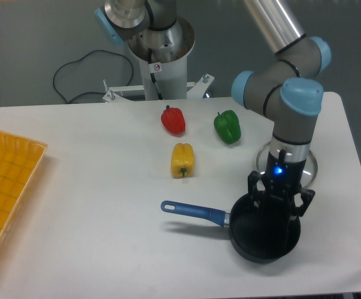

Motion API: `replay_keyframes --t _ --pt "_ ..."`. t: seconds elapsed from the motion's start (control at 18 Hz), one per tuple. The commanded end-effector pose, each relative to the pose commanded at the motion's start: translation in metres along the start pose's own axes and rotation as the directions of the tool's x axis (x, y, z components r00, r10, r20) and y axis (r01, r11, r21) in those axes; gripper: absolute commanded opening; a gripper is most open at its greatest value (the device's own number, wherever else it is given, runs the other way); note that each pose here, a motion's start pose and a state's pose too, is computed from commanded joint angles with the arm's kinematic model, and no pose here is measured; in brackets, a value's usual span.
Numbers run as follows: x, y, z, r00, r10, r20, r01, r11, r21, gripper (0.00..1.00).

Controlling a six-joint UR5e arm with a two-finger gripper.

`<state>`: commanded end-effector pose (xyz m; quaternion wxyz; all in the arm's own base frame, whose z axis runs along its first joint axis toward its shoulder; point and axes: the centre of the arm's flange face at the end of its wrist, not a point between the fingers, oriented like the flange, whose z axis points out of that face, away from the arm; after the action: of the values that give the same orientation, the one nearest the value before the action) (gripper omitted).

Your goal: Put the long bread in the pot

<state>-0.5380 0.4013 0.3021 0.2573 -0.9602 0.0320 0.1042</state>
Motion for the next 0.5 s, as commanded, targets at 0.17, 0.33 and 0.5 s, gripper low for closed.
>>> replay_keyframes --t 0.17,0.33,0.5 --pt "0.010 0.010 -0.006 1.000 -0.017 -0.008 0.017 1.000 -0.010 0.90" --pt "0.018 0.016 -0.008 0.999 -0.036 -0.020 0.035 0.999 -0.018 0.97" --pt "0.020 0.015 -0.014 0.999 -0.042 -0.018 0.041 0.999 -0.020 0.98"
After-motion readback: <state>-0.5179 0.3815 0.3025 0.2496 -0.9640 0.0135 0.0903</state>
